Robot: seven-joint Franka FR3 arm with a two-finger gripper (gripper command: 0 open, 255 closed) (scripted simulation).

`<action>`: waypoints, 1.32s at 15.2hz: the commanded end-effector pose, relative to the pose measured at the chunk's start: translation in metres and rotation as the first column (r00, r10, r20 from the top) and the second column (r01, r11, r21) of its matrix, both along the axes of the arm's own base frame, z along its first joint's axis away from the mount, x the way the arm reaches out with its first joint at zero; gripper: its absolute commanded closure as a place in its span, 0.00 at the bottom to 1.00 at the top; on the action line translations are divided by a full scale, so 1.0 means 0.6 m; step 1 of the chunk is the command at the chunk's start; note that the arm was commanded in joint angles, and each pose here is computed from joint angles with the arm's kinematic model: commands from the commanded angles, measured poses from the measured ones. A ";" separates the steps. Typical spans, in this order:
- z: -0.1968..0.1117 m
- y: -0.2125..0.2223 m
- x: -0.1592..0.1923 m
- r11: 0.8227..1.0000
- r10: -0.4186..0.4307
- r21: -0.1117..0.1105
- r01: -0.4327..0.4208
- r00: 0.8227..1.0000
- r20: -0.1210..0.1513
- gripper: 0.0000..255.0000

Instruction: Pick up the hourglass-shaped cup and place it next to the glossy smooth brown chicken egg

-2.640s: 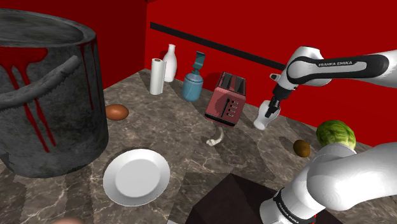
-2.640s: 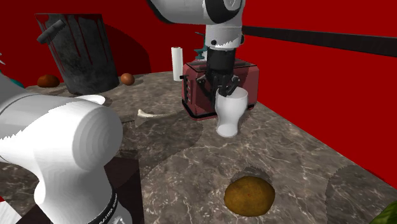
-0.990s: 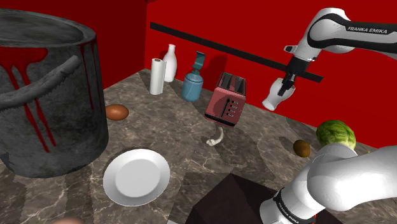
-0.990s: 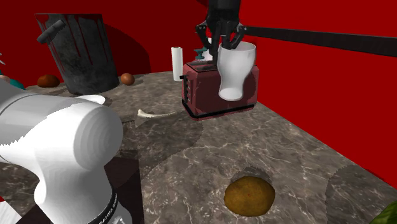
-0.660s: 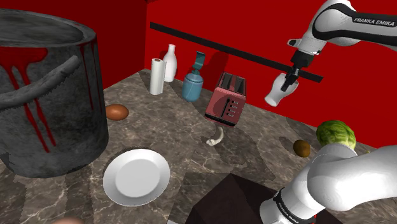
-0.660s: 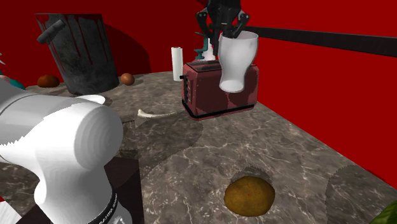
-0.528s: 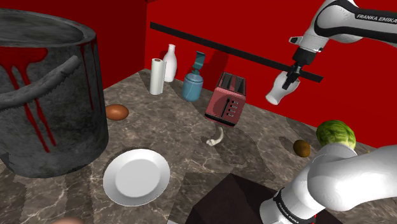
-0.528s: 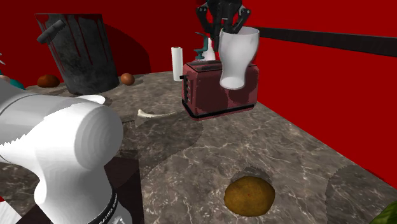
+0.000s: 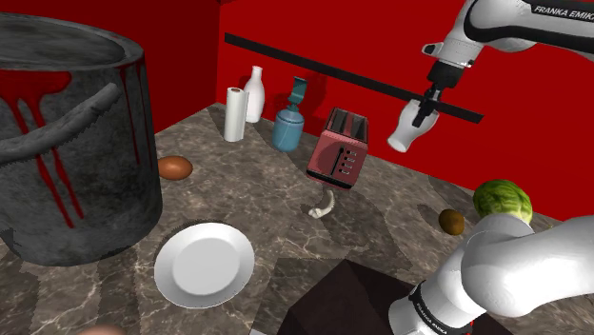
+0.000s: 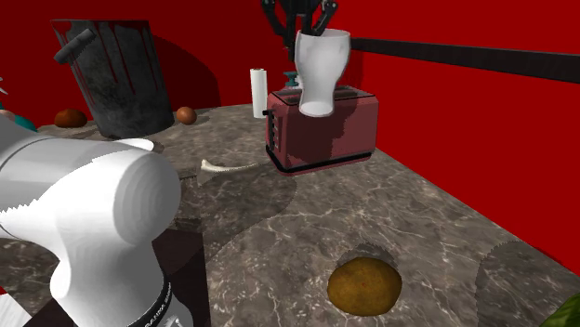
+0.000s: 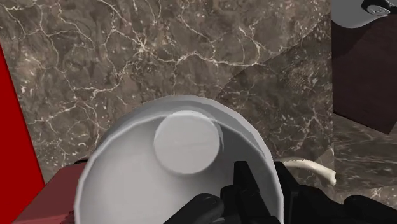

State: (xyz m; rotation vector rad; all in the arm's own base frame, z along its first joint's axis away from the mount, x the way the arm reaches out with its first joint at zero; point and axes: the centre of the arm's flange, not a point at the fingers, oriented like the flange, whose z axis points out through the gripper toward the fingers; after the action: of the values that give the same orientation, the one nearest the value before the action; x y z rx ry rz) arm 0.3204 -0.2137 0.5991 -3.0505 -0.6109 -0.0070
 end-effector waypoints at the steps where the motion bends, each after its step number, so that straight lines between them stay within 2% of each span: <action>1: 0.003 0.040 0.017 1.000 -0.001 0.000 0.001 1.000 0.000 1.00; 20: 0.004 0.417 0.198 1.000 -0.001 0.000 0.001 1.000 0.000 1.00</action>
State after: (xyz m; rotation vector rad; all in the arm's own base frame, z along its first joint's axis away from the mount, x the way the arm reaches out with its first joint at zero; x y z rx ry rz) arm 0.4337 0.0270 0.6025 -3.0511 -0.6105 -0.0065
